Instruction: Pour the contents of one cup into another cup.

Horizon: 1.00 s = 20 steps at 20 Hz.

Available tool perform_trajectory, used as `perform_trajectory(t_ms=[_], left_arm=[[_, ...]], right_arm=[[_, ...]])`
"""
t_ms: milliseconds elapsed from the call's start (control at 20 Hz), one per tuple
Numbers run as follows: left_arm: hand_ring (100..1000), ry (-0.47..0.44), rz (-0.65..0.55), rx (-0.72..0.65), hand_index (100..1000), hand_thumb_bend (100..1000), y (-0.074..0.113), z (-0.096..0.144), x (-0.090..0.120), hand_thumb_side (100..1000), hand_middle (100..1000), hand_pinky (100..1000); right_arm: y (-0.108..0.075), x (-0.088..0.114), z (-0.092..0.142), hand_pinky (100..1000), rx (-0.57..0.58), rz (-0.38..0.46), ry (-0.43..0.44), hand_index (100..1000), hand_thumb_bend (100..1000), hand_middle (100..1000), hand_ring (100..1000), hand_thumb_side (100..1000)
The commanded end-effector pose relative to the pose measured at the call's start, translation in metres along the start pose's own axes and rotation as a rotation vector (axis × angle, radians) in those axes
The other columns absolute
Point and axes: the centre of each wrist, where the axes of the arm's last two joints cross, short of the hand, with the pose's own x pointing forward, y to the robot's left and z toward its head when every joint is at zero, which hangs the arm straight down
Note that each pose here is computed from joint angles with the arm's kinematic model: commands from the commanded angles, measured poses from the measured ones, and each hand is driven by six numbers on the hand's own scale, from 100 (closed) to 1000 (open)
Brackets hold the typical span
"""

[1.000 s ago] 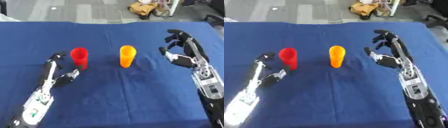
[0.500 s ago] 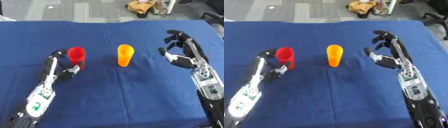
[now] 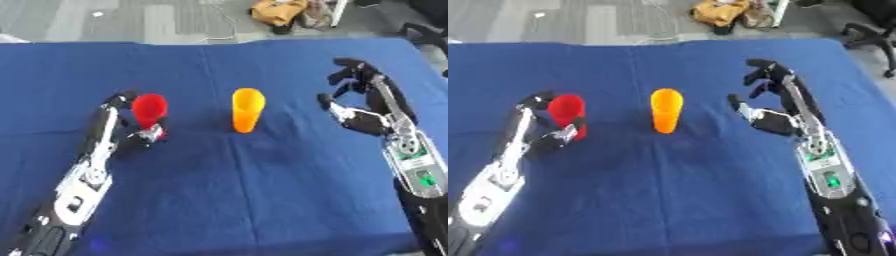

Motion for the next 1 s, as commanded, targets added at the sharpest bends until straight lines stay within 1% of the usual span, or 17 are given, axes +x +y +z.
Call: perform_trajectory(t_ms=[50, 700, 800, 1000], left_arm=[[767, -0.033, -0.012, 0.000, 880, 545, 0.0039, -0.0072, 0.0077, 559, 743, 560], [754, -0.035, -0.012, -0.019, 868, 533, 0.0001, -0.0081, 0.0065, 568, 727, 542], [741, -0.036, -0.011, -0.022, 859, 514, -0.0005, -0.0080, 0.0063, 561, 712, 525], [690, -0.037, -0.010, -0.032, 842, 452, -0.0019, -0.0075, 0.0058, 520, 668, 464]], right_arm=[[-0.0067, 0.0063, -0.0074, 496, -0.002, 0.015, -0.031, 841, 421, 531, 717, 343], [-0.0054, 0.0063, -0.0080, 496, -0.003, 0.011, -0.032, 841, 418, 530, 717, 344], [-0.0052, 0.0063, -0.0081, 496, -0.004, 0.011, -0.033, 841, 414, 530, 717, 347], [-0.0050, 0.0062, -0.0079, 496, -0.006, 0.009, -0.032, 841, 413, 529, 717, 347]])
